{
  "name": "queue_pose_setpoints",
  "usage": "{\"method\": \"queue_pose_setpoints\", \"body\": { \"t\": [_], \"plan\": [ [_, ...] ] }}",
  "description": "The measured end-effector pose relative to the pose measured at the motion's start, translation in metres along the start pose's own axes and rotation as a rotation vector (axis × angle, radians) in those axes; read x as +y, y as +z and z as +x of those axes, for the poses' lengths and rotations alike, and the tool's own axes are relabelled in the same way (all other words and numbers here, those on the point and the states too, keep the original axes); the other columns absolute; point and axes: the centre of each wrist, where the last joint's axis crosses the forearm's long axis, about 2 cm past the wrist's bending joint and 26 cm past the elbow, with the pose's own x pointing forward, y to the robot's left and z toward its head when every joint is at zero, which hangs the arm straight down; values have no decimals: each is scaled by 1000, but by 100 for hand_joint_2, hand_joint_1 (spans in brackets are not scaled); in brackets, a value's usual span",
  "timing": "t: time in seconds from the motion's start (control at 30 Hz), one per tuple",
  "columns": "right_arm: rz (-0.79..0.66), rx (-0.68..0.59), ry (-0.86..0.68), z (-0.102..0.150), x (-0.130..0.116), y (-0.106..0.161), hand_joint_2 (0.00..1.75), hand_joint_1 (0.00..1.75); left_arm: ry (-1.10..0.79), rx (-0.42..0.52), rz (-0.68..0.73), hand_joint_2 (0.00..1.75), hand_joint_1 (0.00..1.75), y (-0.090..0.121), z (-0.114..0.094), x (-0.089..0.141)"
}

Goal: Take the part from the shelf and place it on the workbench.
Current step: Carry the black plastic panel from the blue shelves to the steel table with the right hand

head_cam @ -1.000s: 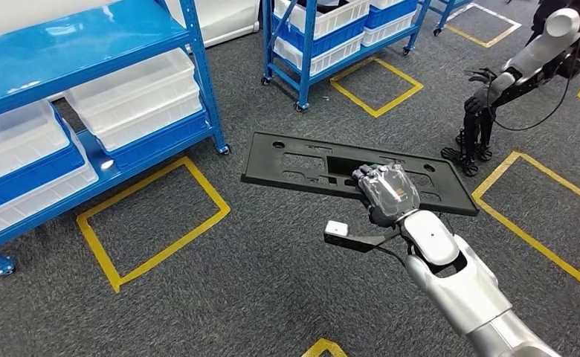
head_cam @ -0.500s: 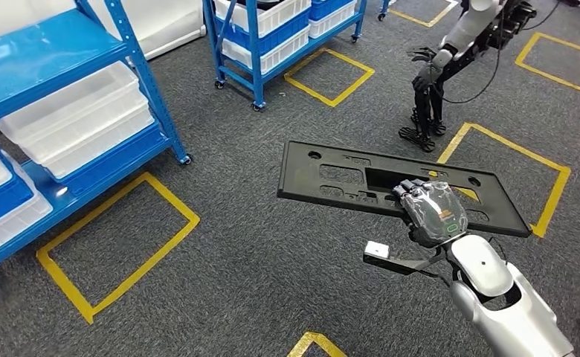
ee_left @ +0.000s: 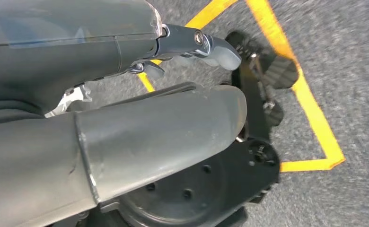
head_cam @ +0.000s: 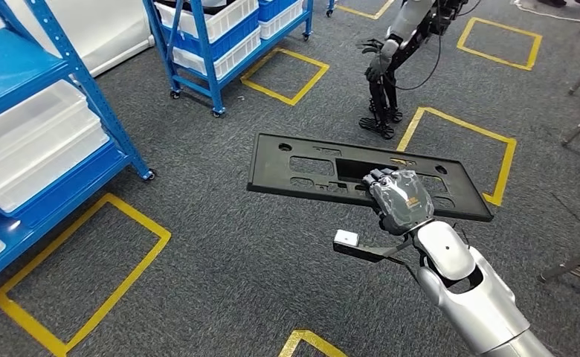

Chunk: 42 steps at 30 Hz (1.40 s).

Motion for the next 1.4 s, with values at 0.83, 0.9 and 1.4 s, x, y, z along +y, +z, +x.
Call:
{"method": "queue_pose_setpoints", "body": {
  "t": [0.83, 0.9, 1.4],
  "plan": [
    [2, -14, -24, 12, 3, -12, 175, 175, 2, 2, 10, 0, 0, 0, -1, 0],
    [2, -15, -23, 12, 3, -12, 175, 175, 5, -2, 7, 0, 0, 0, -1, 0],
    [-8, 44, 11, -37, -10, 32, 175, 175, -8, 6, -24, 0, 0, 1, -4, -1]
  ]
}}
